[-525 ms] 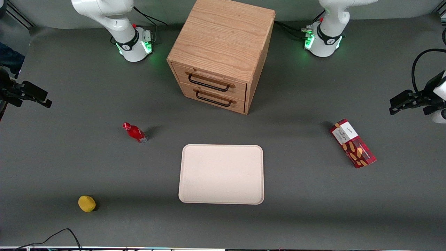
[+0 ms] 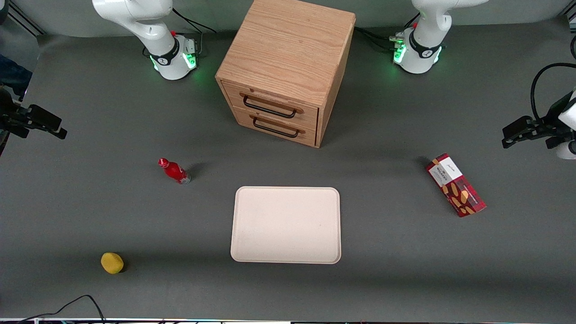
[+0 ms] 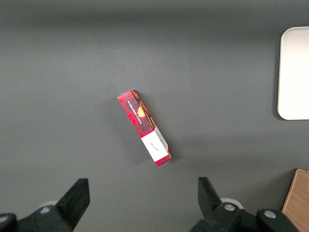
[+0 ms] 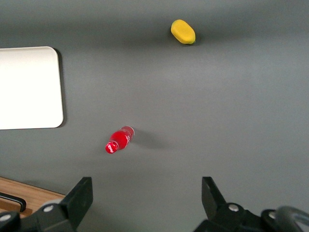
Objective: Place red cookie box on tray
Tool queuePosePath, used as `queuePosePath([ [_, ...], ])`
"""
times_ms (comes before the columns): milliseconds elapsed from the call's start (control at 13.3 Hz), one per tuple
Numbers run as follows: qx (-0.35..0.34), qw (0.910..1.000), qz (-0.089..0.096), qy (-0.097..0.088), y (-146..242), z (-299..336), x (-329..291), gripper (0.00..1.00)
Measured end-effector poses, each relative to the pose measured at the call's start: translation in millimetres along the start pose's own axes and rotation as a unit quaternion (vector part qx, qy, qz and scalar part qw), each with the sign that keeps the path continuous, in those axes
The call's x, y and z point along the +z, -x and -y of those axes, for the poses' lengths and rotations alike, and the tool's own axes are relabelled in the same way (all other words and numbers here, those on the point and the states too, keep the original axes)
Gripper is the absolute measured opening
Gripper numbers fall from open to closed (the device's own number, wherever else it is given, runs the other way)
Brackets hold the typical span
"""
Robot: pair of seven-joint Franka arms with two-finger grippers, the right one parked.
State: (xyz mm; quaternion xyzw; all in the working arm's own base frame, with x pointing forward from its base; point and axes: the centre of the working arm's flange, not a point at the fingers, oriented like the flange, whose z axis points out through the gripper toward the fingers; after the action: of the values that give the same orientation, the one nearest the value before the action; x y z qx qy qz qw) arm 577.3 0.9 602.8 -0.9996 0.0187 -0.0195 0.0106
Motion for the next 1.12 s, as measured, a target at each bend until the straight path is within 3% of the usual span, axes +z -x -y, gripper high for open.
queuePosePath([
  [825, -0.038, 0.9993, -0.009, -0.003, 7.3, 39.9, -6.8, 1.00],
  [1125, -0.086, 0.9963, 0.002, -0.003, 10.4, 54.3, 1.3, 1.00],
])
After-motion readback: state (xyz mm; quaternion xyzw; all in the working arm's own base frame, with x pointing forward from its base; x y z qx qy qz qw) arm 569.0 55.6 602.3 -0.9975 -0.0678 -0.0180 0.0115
